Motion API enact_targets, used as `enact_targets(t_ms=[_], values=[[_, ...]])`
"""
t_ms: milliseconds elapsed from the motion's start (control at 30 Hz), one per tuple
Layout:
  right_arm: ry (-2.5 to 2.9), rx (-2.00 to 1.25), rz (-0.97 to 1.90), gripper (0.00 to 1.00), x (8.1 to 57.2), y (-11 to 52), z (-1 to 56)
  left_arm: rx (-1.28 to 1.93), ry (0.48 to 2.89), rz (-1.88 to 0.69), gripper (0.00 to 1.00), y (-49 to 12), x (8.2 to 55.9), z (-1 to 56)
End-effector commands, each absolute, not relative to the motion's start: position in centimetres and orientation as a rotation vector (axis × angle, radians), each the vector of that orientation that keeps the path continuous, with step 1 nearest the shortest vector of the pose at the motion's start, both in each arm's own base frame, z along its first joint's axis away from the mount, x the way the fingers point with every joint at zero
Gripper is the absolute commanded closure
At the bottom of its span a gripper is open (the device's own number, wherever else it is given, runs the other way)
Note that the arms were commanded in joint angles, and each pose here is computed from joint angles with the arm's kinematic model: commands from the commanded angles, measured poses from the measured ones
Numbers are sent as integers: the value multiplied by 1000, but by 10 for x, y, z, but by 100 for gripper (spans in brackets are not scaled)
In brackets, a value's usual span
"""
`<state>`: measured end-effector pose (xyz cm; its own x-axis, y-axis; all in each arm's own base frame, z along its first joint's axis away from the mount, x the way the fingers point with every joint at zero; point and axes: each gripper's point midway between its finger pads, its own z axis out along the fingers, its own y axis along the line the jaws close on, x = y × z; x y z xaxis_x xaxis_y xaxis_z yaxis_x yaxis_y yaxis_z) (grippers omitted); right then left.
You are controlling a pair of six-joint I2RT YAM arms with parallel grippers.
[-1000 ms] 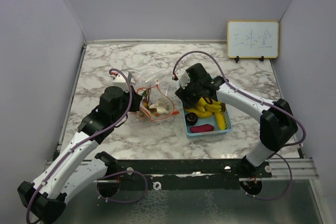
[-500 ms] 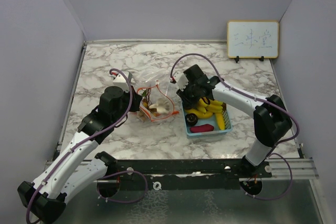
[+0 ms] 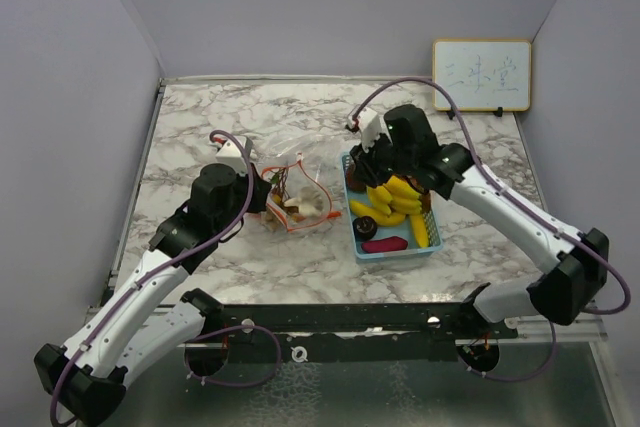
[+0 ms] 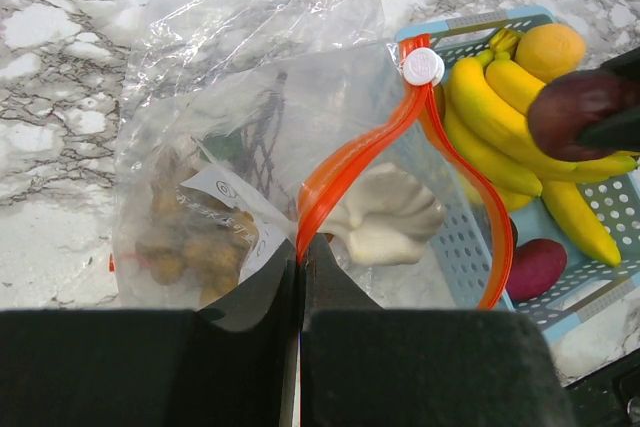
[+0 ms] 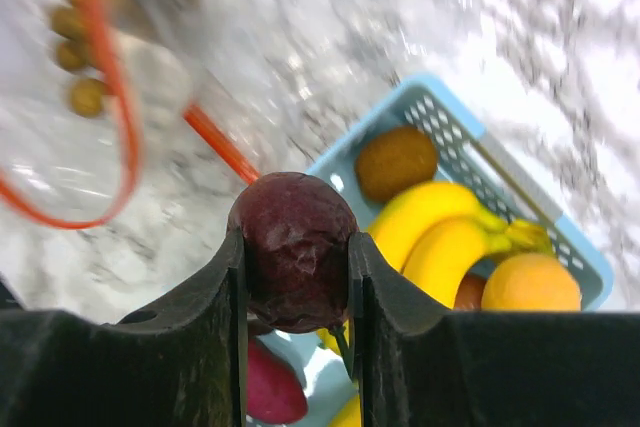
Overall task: Place the food in the zip-top bag and seal the zipper
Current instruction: Pick up the fake fruit from the bin, then place the fake fruit in the zipper food storage bag.
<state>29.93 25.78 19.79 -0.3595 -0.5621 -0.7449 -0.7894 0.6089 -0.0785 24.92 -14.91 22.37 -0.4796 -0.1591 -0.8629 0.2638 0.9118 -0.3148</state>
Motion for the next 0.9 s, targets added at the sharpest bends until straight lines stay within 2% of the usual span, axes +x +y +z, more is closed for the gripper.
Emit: enact_targets(t_ms=[0,133,333,433,467,533,600,667,867], values=[[1789,-1082,705,97,269,292,276,61,1998,-502,100,-150,254,225],[1608,-1175,997,97,228,324,295,58,2002,-515,100,-153,255,225],[1548,-1284,1166,96,200,388,274,56,1997,-532,100,-155,254,228],[1642,-1154,1063,81,232,408,254,53,1993,-540,100,-155,253,230],[1696,-1078,1000,72,249,409,247,52,1991,-541,100,-155,253,231],[1747,-988,890,61,272,406,237,51,1985,-545,100,-155,252,233],[1763,-951,843,49,279,401,236,50,1984,-544,100,-153,250,235],[1735,-935,839,31,276,394,248,49,1982,-537,100,-152,250,235],[1663,-862,803,17,263,362,285,58,1991,-546,100,-155,251,231]])
